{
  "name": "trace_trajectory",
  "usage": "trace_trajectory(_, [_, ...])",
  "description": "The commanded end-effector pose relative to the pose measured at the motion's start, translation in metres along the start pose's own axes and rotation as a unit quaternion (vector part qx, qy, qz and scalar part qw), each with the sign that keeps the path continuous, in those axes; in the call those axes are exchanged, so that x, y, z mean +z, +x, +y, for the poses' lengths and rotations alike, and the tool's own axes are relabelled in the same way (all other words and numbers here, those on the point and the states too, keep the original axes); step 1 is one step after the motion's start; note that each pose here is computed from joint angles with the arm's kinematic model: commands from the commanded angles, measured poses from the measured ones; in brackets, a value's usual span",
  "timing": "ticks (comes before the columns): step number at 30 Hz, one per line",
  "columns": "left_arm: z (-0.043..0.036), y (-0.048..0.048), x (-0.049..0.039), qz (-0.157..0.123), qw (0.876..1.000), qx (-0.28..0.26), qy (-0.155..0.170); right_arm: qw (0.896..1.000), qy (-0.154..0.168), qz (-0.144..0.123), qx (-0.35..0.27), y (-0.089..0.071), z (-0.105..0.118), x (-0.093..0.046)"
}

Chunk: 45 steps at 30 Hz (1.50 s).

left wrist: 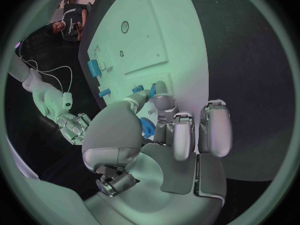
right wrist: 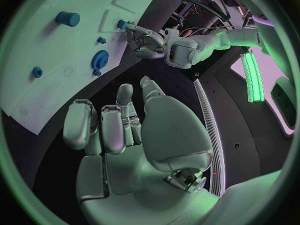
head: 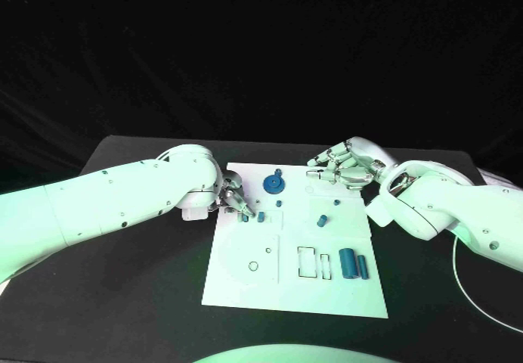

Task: Assemble the parts on the task board

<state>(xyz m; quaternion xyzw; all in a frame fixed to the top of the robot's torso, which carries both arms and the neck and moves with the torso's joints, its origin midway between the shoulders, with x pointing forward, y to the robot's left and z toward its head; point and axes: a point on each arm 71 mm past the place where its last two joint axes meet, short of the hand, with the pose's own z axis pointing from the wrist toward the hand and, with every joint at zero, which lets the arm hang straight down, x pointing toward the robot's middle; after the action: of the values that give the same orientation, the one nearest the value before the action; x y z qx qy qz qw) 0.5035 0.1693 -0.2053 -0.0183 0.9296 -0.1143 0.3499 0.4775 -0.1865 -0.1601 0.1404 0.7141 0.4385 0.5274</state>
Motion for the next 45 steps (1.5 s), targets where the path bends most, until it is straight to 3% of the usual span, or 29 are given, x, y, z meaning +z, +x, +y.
trace_trajectory(1, [-0.0014,0.0070,0.0034,0.017,1.000,0.009,-0.003,1.000,-0.003,0.008,-0.002,0.002,0.001,0.000])
trace_trajectory(12, [0.0017,0.0042,0.0029,0.008,1.000,0.001,-0.007,1.000,-0.002,0.008,-0.001,0.002,0.000,0.000])
trace_trajectory(22, [0.0115,-0.0052,-0.0080,-0.041,0.998,-0.056,0.005,1.000,-0.001,0.008,-0.001,0.001,0.000,0.000])
trace_trajectory(36, [0.0113,-0.0181,-0.0196,-0.096,0.972,-0.193,0.095,1.000,0.001,0.008,-0.001,0.001,-0.002,-0.001])
trace_trajectory(40, [0.0042,-0.0228,-0.0212,-0.125,0.960,-0.202,0.145,1.000,0.001,0.008,-0.001,0.001,-0.002,-0.001])
trace_trajectory(45, [-0.0134,-0.0276,-0.0205,-0.189,0.945,-0.141,0.226,1.000,0.000,0.008,-0.001,0.001,-0.001,-0.001])
